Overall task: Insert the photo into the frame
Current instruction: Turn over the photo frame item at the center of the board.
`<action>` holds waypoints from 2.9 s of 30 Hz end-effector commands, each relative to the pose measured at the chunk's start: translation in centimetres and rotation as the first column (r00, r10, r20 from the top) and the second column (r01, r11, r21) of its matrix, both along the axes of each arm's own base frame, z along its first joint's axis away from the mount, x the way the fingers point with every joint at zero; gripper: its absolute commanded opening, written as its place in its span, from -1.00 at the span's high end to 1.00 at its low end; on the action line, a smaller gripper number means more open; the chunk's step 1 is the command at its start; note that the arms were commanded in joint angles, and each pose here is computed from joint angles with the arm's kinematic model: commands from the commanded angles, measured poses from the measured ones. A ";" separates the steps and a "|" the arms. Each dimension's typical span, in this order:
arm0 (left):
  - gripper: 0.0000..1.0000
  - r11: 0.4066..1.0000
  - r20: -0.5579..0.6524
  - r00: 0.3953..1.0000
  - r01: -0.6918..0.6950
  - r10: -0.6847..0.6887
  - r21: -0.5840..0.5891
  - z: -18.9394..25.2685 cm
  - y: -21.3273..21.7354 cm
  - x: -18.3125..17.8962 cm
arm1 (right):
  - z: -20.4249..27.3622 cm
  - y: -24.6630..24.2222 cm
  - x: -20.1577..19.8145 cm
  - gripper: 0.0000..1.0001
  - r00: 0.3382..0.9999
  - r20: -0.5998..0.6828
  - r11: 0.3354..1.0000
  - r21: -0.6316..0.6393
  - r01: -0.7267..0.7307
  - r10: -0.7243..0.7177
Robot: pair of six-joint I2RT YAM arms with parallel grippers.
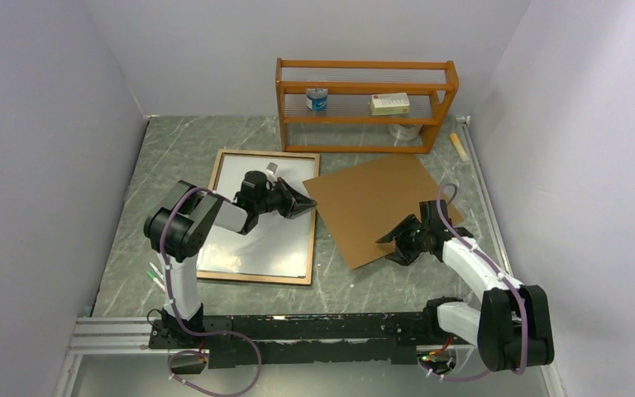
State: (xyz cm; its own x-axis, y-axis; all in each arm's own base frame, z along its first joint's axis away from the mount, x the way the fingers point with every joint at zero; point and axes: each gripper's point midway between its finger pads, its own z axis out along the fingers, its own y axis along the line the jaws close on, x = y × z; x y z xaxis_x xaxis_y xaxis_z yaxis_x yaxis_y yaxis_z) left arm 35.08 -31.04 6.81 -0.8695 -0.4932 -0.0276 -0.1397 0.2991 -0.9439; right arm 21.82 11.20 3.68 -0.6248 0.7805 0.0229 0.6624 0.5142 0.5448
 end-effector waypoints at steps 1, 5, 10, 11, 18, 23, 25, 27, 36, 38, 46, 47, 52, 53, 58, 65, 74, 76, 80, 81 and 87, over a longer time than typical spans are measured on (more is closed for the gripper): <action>0.95 0.999 0.130 0.991 0.028 -0.025 -0.022 4.7 -0.6 1.6 | 2.7 -1.3 1.6 -0.11 0.993 0.106 0.993 -0.108 -0.040 0.051; 0.95 0.999 0.100 0.994 0.042 -0.044 0.024 5.5 -0.2 1.8 | 4.1 -3.3 0.8 -0.16 0.988 0.118 0.965 -0.253 -0.068 0.101; 0.95 0.994 0.056 0.993 0.104 -0.105 0.027 7.0 0.3 1.9 | 8.2 -4.3 1.4 -0.43 0.942 0.224 0.875 -0.468 -0.121 0.251; 0.95 0.993 0.051 0.992 0.115 -0.116 0.031 7.5 0.4 2.1 | 9.3 -4.0 1.7 -0.50 0.926 0.243 0.851 -0.509 -0.131 0.288; 0.95 0.987 -0.024 0.987 0.157 -0.156 0.034 9.0 1.8 2.3 | 17.0 1.9 3.4 -0.75 0.680 0.379 0.673 -0.704 -0.227 0.627; 0.95 0.985 -0.044 0.984 0.173 -0.172 0.028 10.6 2.8 2.7 | 18.6 7.4 1.5 -0.81 0.415 0.288 0.421 -0.863 -0.278 0.863; 0.95 0.983 -0.052 0.983 0.179 -0.177 0.027 11.1 3.2 2.8 | 17.8 9.3 0.7 -0.83 0.333 0.190 0.289 -0.916 -0.278 0.923; 0.95 0.982 -0.060 0.981 0.185 -0.183 0.029 11.3 3.6 2.9 | 17.0 11.2 -0.2 -0.85 0.258 0.101 0.171 -0.949 -0.265 0.961; 0.95 0.981 -0.072 0.978 0.196 -0.196 0.006 12.3 4.5 2.9 | 13.6 14.1 -0.8 -0.86 0.226 -0.148 -0.141 -0.989 -0.044 0.963; 0.95 0.980 -0.078 0.977 0.199 -0.198 0.001 12.3 4.6 2.9 | 13.9 13.7 -0.3 -0.82 0.275 -0.150 -0.159 -0.987 0.011 0.950; 0.95 0.979 -0.090 0.975 0.203 -0.204 -0.021 13.0 4.9 2.7 | 12.3 13.4 0.6 -0.60 0.260 -0.288 -0.322 -0.941 0.102 0.922; 0.95 0.979 -0.089 0.975 0.202 -0.203 -0.020 13.1 5.0 2.8 | 12.2 13.4 0.7 -0.55 0.257 -0.297 -0.333 -0.936 0.110 0.920; 0.95 0.980 -0.090 0.976 0.196 -0.198 -0.031 13.5 5.3 2.9 | 12.9 13.9 0.9 0.10 0.255 -0.291 -0.332 -0.933 0.135 0.922; 0.95 0.980 -0.083 0.977 0.196 -0.198 -0.033 13.7 5.3 2.9 | 13.1 14.0 1.0 0.22 0.255 -0.290 -0.332 -0.933 0.140 0.923; 0.78 0.980 -0.069 0.977 0.200 -0.201 -0.024 14.8 5.6 2.8 | 14.4 14.2 1.0 1.00 0.263 -0.289 -0.334 -0.932 0.144 0.920; -0.40 0.968 0.043 0.986 0.151 -0.163 0.200 17.9 7.7 3.2 | 18.0 14.4 0.4 1.00 0.220 -0.197 -0.224 -0.969 0.105 0.955; -0.88 0.916 0.249 0.961 0.010 -0.119 0.400 24.5 11.7 4.5 | 24.7 13.9 0.0 1.00 0.162 0.052 0.051 -0.999 0.010 0.985; -0.87 0.905 0.319 0.944 -0.065 -0.080 0.420 27.0 12.9 4.6 | 26.5 13.1 0.0 1.00 0.178 0.122 0.124 -0.992 0.001 0.976; -0.88 0.893 0.507 0.861 -0.206 -0.029 0.401 32.9 14.7 3.5 | 29.4 11.3 -0.5 1.00 0.199 0.269 0.275 -0.961 -0.004 0.942; -0.88 0.893 0.540 0.841 -0.221 -0.029 0.392 34.0 14.9 3.2 | 29.9 11.0 -0.7 1.00 0.197 0.301 0.308 -0.951 -0.008 0.933; -0.88 0.927 0.624 0.771 -0.131 -0.128 0.352 36.4 13.6 0.7 | 34.8 8.1 -1.9 1.00 0.196 0.544 0.551 -0.834 0.026 0.816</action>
State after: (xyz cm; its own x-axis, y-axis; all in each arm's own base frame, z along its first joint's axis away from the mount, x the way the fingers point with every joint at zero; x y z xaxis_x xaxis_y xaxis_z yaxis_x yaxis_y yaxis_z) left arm 37.42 -16.61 40.82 -0.6355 -0.3957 -0.6630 0.2978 0.6667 -0.6832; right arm 20.91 19.84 33.19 -0.1350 -0.3912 -0.9103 -0.3875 0.8664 -0.3149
